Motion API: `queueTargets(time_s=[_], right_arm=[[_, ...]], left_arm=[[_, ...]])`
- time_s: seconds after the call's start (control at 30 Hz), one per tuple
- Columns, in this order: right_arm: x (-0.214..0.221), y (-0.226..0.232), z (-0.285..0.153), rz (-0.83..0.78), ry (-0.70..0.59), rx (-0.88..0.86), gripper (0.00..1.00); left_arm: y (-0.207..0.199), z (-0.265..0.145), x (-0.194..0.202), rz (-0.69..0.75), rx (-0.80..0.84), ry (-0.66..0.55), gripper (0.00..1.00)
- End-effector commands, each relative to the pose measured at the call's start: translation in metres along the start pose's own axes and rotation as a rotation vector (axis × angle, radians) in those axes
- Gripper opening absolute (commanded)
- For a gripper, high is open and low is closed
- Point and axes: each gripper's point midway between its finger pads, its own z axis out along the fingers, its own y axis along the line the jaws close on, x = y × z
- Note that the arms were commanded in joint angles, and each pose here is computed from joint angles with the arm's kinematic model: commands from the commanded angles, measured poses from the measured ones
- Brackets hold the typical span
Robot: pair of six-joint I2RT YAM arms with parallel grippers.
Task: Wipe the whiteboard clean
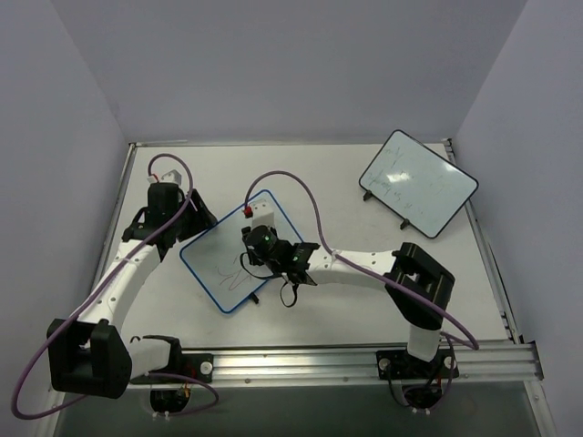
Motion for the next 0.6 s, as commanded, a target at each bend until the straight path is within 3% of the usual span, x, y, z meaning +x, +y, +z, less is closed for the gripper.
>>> queueTargets(time_s=[0.0, 0.23, 0.57], right_arm=[[-0.016, -0.032, 0.003, 0.048, -0.037, 0.066, 0.01], [-0.027, -0.081, 0.002, 0.093, -0.079, 0.153, 0.0], [-0.027, -0.1, 0.001, 0.118, -0.105, 0.189, 0.0]], left_arm=[[-0.012, -0.004, 0.0, 0.022, 0.045, -0.004, 0.66], [-0.013, -0.003, 0.001, 0.021, 0.047, 0.0, 0.66], [-0.013, -0.004, 0.001, 0.028, 0.043, 0.0, 0.66]])
